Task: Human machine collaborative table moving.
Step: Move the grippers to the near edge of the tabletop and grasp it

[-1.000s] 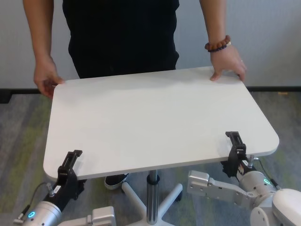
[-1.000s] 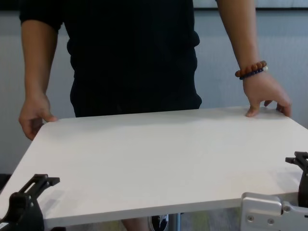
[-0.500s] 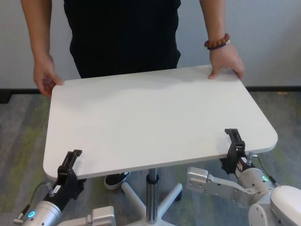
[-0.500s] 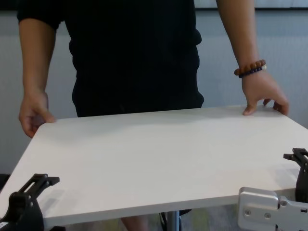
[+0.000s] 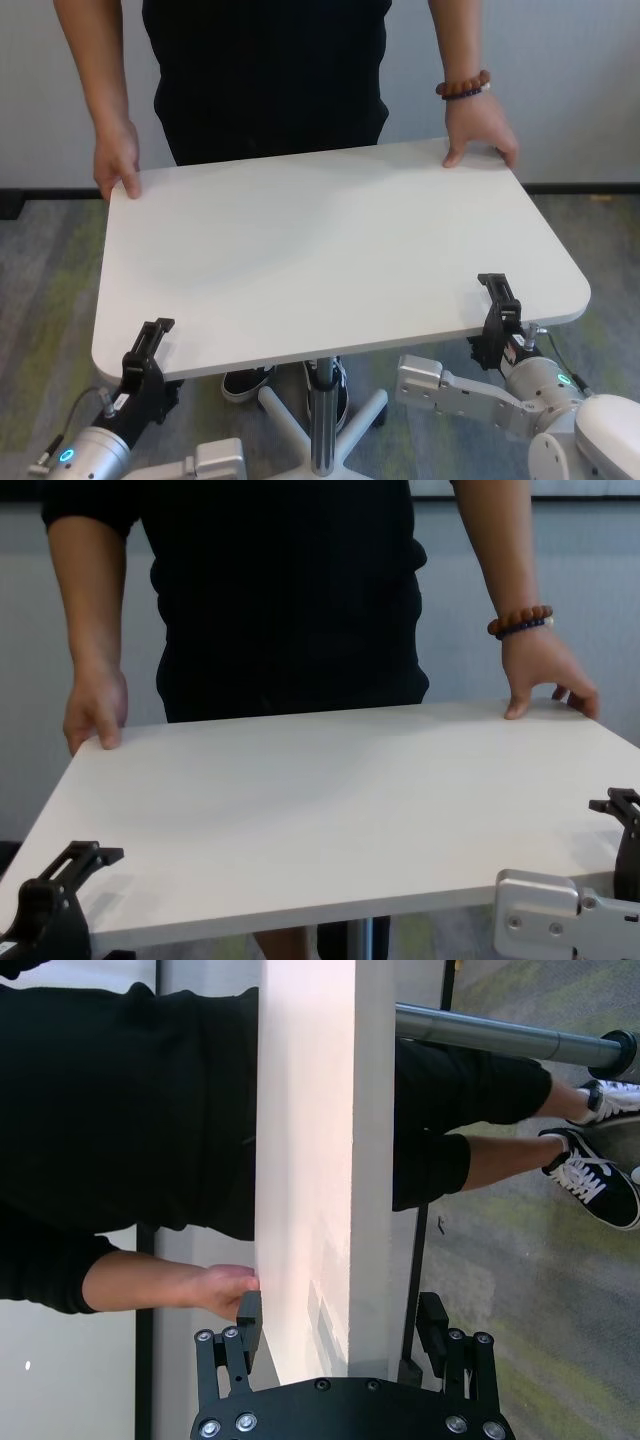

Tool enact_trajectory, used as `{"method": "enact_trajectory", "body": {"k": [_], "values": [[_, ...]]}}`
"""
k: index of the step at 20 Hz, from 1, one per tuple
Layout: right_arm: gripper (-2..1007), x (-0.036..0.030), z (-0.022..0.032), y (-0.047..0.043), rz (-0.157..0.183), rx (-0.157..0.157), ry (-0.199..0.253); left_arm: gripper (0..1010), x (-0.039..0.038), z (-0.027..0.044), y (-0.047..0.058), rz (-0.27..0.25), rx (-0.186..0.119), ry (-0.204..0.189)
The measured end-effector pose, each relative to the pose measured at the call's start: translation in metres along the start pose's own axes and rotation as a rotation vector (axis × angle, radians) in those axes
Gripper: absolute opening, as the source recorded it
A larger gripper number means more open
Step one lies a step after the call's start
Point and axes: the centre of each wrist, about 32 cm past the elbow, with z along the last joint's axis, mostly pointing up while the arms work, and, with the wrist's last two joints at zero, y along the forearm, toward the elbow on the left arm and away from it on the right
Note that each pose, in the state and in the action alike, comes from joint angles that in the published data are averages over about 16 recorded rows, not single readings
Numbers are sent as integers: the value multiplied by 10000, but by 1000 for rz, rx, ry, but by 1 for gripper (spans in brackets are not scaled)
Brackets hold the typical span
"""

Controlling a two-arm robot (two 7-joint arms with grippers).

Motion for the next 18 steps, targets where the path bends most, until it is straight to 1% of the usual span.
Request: {"method": "enact_trajectory", "body": {"k": [5,9,13,18], "values": [[1001,0,0,-2,1,-1,-1,966,0,0,0,0,0,0],[975,-1,0,-3,1,-1,-1,912,0,-1,0,0,0,-1],[924,-1,0,-4,2,-2,-2,826,0,-1,0,0,0,-1],[819,-2,0,-5,2,-2,-2,681,0,-1,0,0,1,-1]]}}
